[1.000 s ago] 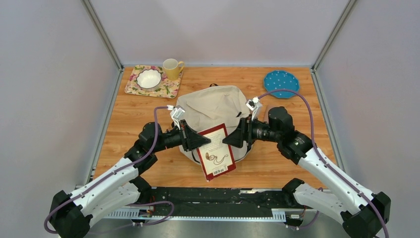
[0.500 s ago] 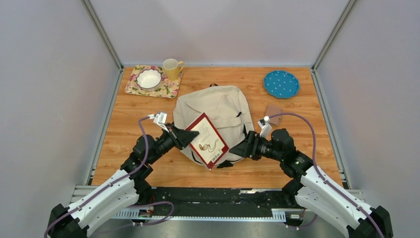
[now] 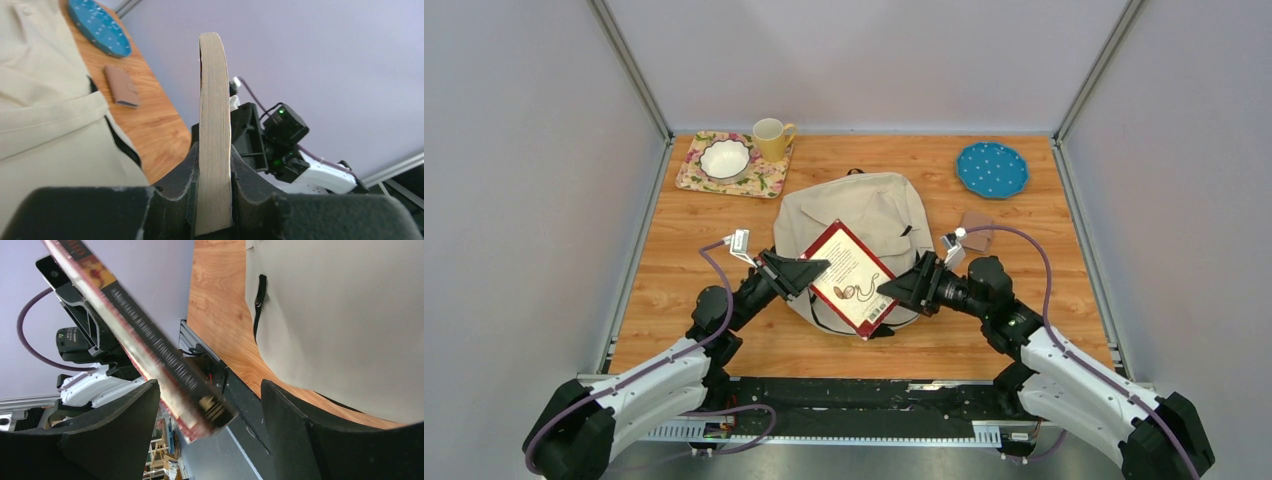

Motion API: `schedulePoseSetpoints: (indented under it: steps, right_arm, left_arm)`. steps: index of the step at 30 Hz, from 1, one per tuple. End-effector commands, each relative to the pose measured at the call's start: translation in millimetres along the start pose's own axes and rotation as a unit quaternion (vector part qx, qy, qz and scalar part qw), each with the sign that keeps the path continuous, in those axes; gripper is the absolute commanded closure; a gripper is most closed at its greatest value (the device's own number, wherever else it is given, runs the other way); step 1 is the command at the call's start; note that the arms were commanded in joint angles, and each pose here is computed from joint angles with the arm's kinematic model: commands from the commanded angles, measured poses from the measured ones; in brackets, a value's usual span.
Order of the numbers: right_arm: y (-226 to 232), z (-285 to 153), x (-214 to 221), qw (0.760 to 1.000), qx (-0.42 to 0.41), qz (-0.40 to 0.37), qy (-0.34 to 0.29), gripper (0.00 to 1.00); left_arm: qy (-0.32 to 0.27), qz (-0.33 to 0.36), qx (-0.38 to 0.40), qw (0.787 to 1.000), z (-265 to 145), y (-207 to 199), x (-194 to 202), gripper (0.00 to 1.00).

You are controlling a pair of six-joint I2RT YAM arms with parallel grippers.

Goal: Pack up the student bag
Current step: Pick up the book from the center of the board.

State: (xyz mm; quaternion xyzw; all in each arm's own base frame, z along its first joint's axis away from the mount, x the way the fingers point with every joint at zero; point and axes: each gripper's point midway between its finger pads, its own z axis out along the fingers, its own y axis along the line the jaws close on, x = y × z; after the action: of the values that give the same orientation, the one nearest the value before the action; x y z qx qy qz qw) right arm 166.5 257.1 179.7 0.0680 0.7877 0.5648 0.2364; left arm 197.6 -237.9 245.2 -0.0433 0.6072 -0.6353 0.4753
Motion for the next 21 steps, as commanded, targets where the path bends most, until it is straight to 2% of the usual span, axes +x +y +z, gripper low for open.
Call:
schedulePoseSetpoints:
  steps: [1,8,15,18,19,21]
  right_arm:
    - [25,0,0,0.998,-0.059,-0.001,0.001,0.23]
    - [45,-2,2,0.995,-0.098,-0.019,0.004,0.24]
    - [67,0,-1,0.99,-0.141,-0.029,0.005,0.39]
    - [71,1,-2,0.988,-0.148,-0.034,0.007,0.63]
    - [72,1,-3,0.988,-0.15,-0.034,0.004,0.84]
    - [72,1,-4,0.988,-0.148,-0.036,0.0,0.96]
  left_arm:
    - [-0.042,0.0,0.12,0.992,0,-65,-28,1.0]
    - [-0.034,-0.006,0.117,0.993,0,-61,-24,1.0]
    - [-0.024,-0.025,0.117,0.992,1,-59,-20,1.0]
    - [-0.024,-0.036,0.117,0.992,-1,-56,-18,1.0]
    - [-0.025,-0.039,0.113,0.992,-2,-54,-17,1.0]
    - [-0.022,-0.039,0.108,0.993,-2,-51,-15,1.0]
